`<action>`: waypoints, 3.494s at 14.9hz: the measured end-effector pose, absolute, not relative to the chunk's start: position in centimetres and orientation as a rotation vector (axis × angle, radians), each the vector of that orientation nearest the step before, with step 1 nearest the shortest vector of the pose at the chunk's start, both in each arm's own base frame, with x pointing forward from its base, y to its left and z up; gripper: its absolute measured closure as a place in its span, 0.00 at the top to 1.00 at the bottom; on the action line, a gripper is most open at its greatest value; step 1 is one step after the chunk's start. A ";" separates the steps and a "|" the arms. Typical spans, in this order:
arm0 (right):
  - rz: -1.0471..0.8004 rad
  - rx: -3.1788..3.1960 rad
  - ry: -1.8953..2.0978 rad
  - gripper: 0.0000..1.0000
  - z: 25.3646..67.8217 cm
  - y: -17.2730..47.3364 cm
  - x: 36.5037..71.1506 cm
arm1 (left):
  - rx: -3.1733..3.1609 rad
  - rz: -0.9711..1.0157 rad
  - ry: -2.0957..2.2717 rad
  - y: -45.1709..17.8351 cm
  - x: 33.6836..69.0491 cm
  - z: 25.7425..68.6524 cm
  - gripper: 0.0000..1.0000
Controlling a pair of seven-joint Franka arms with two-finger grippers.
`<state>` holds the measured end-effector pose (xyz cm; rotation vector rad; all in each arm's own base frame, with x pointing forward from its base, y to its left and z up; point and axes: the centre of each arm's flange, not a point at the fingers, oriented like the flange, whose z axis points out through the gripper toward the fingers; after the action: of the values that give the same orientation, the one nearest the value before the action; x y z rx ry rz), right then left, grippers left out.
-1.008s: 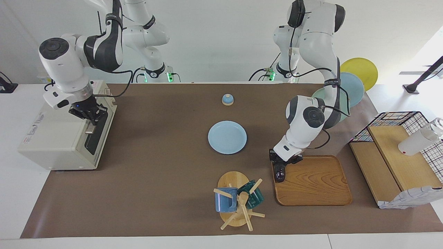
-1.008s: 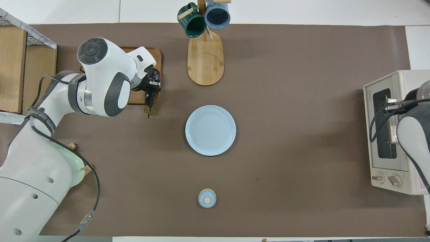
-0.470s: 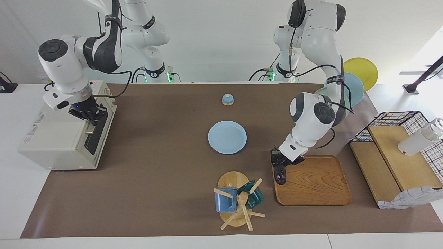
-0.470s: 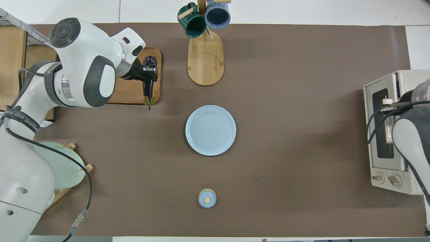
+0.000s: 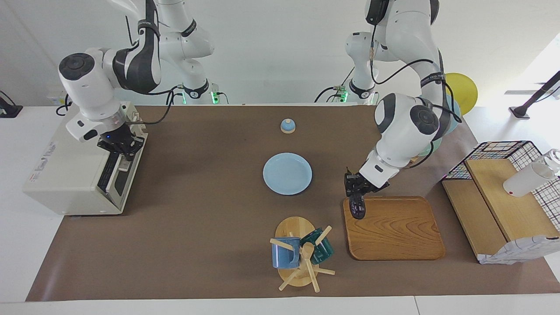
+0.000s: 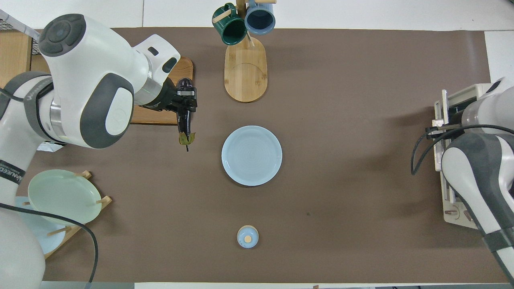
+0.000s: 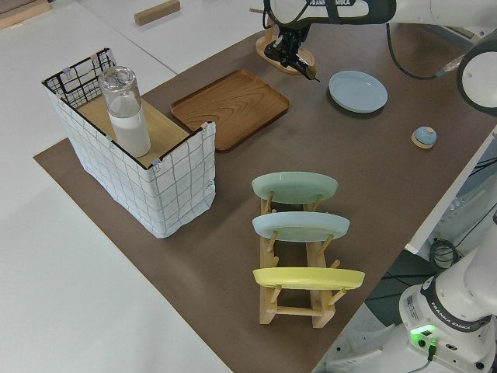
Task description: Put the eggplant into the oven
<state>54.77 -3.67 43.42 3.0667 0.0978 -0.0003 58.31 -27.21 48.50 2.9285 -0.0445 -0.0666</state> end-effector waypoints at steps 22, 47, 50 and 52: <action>0.030 3.140 -0.037 0.01 32.3 3.8 53.1 | 2.912 0.068 -0.014 -40.9 47.3 31.8 0.48; 0.101 3.104 -0.052 1.00 33.3 47.6 50.1 | 3.079 -0.079 -0.103 -9.4 54.8 58.3 1.00; 0.149 3.109 -0.003 0.90 31.7 48.0 48.9 | 3.082 -0.101 -0.108 -9.3 52.9 58.3 1.00; 0.152 3.112 0.016 0.84 31.5 48.3 48.1 | 3.082 -0.091 -0.111 -9.4 52.4 58.6 1.00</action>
<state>48.14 48.33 31.52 3.1123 0.0155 0.1519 52.40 -9.37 58.59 3.0821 -0.1115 -0.0912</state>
